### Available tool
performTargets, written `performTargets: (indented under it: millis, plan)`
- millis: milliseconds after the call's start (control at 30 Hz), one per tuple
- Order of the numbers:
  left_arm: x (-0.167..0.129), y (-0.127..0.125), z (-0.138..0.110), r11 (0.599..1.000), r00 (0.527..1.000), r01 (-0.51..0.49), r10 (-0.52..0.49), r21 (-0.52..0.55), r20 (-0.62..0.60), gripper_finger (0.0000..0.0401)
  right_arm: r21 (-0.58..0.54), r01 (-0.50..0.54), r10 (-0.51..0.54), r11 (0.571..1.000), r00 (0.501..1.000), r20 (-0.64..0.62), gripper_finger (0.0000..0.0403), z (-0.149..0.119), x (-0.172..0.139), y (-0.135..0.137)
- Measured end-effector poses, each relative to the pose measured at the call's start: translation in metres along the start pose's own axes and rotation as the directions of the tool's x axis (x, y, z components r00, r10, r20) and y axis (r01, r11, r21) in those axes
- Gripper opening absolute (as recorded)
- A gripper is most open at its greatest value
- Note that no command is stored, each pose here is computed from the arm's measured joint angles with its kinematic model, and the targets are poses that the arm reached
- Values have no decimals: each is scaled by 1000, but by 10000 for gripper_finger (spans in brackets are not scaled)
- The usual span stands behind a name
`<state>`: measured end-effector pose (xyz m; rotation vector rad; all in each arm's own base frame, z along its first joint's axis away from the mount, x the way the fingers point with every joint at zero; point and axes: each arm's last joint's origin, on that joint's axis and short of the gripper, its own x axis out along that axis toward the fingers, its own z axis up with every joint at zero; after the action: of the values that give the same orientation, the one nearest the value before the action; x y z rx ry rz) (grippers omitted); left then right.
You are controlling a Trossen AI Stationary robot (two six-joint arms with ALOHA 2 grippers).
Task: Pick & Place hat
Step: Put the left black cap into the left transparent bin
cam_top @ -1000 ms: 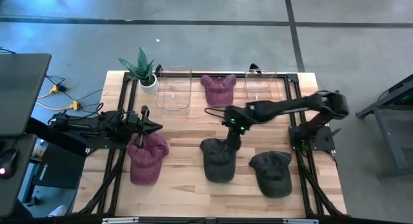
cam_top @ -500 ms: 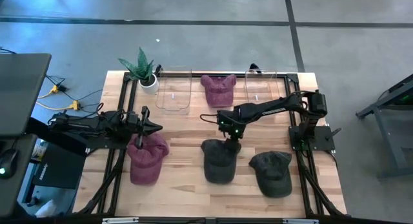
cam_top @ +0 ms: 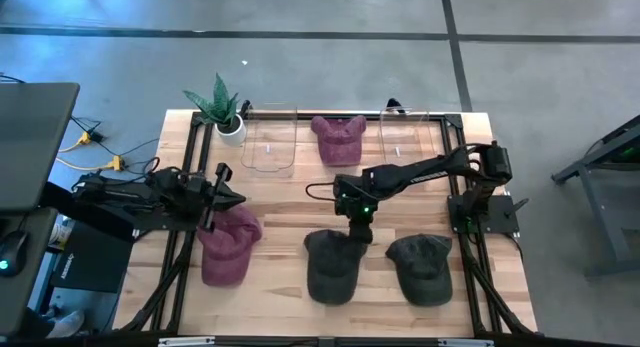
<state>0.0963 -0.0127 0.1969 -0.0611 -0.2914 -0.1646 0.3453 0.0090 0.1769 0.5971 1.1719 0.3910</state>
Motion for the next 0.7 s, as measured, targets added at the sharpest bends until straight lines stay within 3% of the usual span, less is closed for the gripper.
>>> performTargets:
  millis: [167,333,567,700]
  plan:
    - [10,-1,2,998,999,33,-35,58,30,0,-110,-10,24,994,992,127,6,5,-26,24]
    - [26,0,2,997,997,31,-36,67,62,0,-180,111,-48,977,946,320,3,4,-65,50]
    - [87,3,7,998,997,1,4,69,-81,11,-211,213,-92,954,878,470,3,-4,-95,73]
    - [136,5,-2,998,974,21,-7,61,-226,66,-203,253,-128,946,865,485,1,-3,-92,74]
